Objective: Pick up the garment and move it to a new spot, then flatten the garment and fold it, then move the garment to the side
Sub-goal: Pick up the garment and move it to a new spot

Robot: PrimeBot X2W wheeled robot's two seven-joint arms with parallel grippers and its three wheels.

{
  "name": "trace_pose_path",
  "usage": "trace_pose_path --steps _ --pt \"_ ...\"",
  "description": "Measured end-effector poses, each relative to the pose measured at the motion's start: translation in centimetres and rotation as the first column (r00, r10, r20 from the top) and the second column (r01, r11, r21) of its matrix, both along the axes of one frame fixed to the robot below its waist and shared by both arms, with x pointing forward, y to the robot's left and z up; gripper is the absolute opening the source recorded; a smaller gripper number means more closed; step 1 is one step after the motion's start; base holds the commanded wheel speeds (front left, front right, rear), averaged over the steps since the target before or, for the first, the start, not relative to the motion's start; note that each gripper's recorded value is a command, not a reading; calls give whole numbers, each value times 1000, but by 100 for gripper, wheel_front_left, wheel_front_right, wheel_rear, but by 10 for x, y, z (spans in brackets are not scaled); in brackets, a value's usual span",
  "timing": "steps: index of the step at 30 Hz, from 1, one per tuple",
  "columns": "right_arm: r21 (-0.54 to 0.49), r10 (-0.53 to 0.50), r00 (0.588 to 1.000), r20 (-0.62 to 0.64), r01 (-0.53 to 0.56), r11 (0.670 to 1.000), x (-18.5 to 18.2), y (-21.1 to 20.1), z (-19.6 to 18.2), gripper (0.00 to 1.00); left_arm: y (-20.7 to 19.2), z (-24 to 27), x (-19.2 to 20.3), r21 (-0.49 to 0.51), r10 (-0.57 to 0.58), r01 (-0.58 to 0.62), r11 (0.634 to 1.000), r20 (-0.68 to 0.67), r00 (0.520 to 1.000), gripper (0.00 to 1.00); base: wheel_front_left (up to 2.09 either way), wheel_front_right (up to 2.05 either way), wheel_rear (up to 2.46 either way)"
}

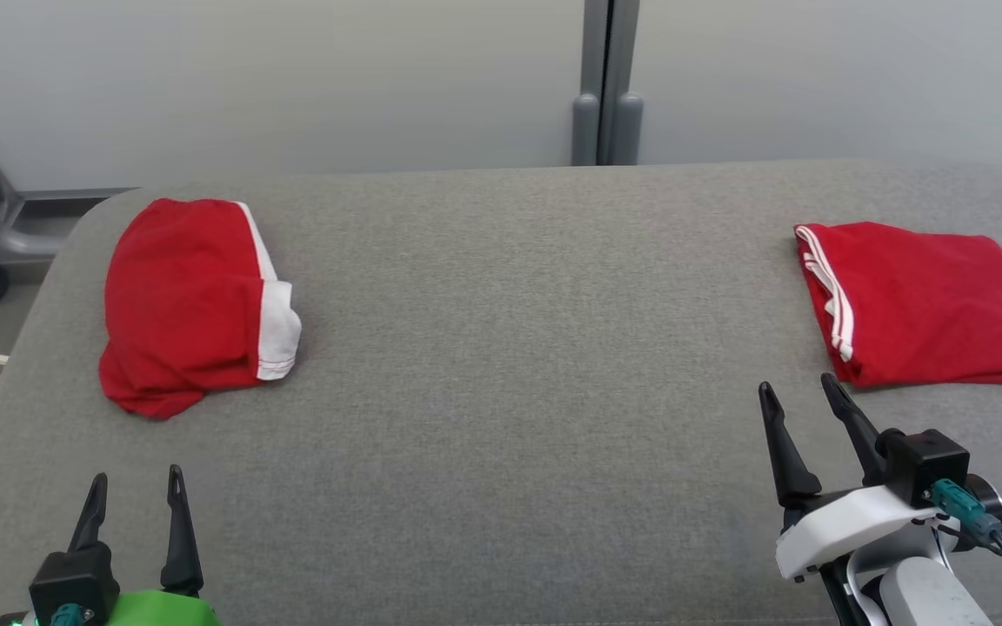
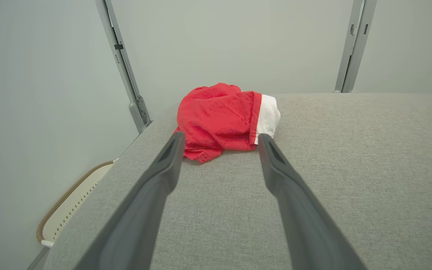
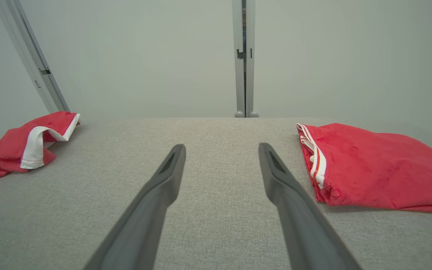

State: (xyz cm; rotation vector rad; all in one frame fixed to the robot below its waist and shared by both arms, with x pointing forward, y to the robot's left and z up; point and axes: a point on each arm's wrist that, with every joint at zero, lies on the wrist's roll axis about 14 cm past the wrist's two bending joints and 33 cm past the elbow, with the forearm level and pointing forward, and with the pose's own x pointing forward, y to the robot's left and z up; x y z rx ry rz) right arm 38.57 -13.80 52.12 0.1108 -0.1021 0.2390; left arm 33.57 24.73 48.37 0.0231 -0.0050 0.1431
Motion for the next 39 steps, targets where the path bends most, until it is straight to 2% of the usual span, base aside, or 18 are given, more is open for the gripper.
trace_pose_path --steps 11,23,33,39 --pt "-6 162 987 -15 -162 987 12 58 -4 100 47 -3 -47 -8 175 -175 985 -3 985 100 0 0 0" --pt "-8 337 941 -16 -338 941 14 124 -2 100 86 -7 -105 -14 349 -349 937 -4 937 100 0 0 0" --pt "-4 440 898 -14 -440 898 9 167 0 100 107 -7 -141 -15 446 -446 895 1 895 100 0 0 0" --pt "-2 462 887 -23 -462 887 10 175 -4 100 109 -7 -145 -12 464 -464 886 -5 886 100 0 0 0"
